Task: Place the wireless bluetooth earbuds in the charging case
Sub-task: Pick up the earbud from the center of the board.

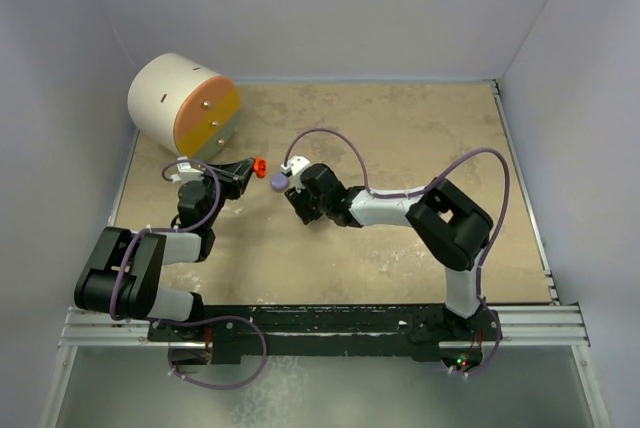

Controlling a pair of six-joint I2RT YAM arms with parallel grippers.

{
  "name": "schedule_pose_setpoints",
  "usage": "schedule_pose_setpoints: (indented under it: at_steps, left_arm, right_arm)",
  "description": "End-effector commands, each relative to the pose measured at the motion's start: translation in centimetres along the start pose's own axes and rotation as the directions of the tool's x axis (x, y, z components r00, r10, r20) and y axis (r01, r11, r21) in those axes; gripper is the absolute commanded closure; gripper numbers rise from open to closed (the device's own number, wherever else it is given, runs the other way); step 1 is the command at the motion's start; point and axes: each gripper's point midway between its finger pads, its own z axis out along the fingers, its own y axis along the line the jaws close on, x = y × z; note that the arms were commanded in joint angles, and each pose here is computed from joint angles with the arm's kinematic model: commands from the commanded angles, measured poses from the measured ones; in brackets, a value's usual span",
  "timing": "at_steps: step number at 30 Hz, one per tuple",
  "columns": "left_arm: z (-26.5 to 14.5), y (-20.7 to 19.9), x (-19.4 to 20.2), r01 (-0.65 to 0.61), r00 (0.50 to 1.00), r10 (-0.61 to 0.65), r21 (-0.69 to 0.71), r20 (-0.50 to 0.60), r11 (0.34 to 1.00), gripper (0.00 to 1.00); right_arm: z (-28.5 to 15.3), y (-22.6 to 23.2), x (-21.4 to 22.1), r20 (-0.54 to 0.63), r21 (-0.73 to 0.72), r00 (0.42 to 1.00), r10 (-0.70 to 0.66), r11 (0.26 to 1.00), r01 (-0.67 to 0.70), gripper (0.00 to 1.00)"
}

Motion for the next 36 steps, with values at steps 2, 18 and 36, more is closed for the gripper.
schedule_pose_setpoints:
  at_steps: [2, 18, 36]
  left_arm:
    - [-0.1, -1.3, -0.3, -0.001, 1.000, 0.001, 0.058, 0.008, 0.998, 1.00]
    - [-0.2, -1.2, -0.4, 0.000, 1.000, -0.001, 0.057, 0.012, 0.998, 1.00]
    - [-0.2, -1.0, -0.4, -0.001, 1.000, 0.000, 0.053, 0.010, 0.999, 1.00]
  right_arm:
    - [-1.5, 0.0, 0.1, -0.003, -0.023, 0.999, 0.033, 0.999, -0.033, 0.49]
    - [-1.7, -1.2, -0.9, 0.027, 0.044, 1.000, 0.015, 0.999, -0.017, 0.49]
    - [-0.7, -2.4, -1.3, 0.030, 0.115, 1.000, 0.008, 0.993, -0.011, 0.49]
